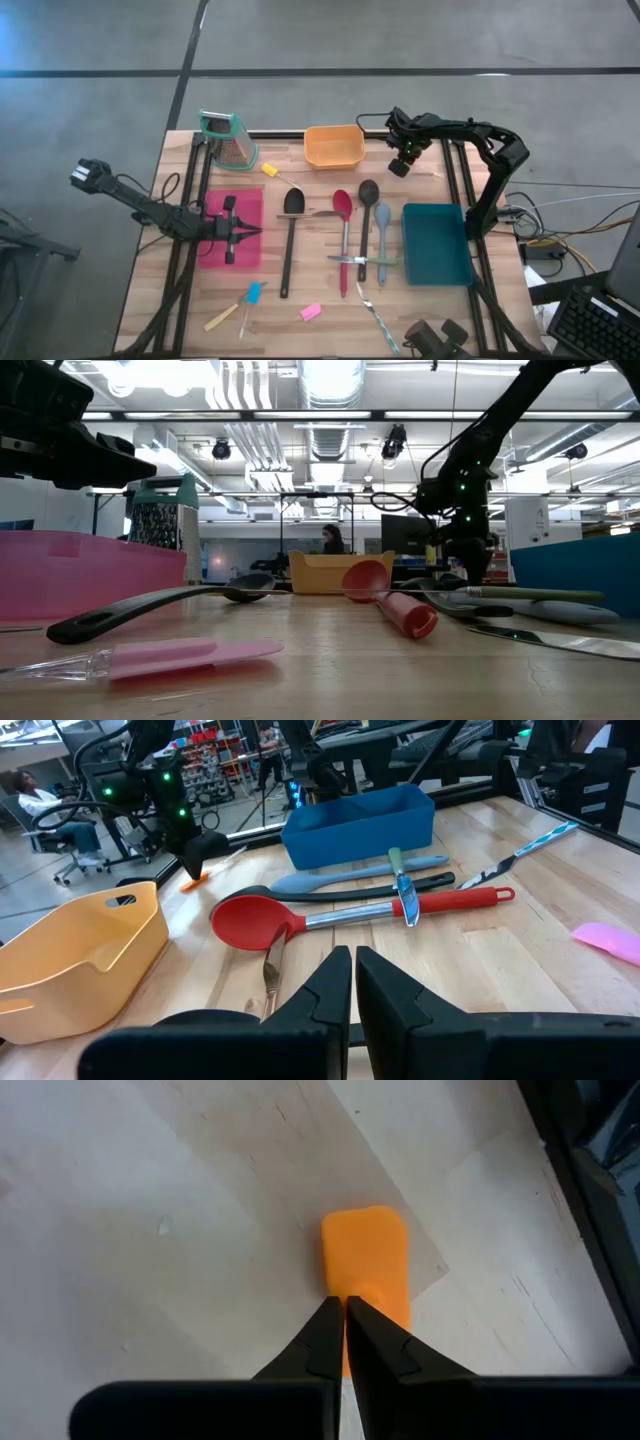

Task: Pick & Place Kitchen Items
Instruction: Put the orange spatula into the yellow bin

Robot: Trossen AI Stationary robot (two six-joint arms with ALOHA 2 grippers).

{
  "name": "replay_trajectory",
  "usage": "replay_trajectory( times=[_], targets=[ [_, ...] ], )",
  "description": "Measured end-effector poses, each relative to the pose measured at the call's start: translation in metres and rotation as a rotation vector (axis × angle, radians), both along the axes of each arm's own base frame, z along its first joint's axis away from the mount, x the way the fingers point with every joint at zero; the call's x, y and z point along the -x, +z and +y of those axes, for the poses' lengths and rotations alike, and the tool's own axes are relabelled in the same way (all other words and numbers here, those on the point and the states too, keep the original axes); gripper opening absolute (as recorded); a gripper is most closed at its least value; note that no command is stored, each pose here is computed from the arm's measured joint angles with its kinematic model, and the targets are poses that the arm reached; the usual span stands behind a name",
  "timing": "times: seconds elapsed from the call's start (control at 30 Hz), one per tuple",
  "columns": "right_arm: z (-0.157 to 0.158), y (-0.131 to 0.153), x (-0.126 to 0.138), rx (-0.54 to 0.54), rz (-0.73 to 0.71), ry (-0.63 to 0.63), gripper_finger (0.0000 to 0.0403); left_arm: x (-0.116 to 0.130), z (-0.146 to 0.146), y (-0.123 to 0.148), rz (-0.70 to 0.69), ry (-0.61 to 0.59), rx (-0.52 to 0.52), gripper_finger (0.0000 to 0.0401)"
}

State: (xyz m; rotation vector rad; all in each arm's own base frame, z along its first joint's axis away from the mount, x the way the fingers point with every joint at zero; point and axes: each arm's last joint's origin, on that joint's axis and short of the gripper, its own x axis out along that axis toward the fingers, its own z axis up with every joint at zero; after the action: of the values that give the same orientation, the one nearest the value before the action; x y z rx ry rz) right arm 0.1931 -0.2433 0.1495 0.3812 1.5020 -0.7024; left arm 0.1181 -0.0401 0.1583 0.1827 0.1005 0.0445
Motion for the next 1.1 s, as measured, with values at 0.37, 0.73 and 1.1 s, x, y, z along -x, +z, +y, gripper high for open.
replay_trajectory(
  times=[0.37,0.73,1.1],
  targets=[
    [0.0,0.0,0.0,-0.001,0.026,0.089,0.0122,0.0,0.0,0.0,0.0,0.0,0.0,0.0023],
    [0.005,0.0,0.003,-0.037,0.104,0.207,0.0222,0.0,0.0,0.0,0.0,0.0,0.0,0.0023],
    [0.004,-0.009,0.011,-0.042,0.117,0.365,0.0227,0.0,0.0,0.0,0.0,0.0,0.0,0.0023]
  ],
)
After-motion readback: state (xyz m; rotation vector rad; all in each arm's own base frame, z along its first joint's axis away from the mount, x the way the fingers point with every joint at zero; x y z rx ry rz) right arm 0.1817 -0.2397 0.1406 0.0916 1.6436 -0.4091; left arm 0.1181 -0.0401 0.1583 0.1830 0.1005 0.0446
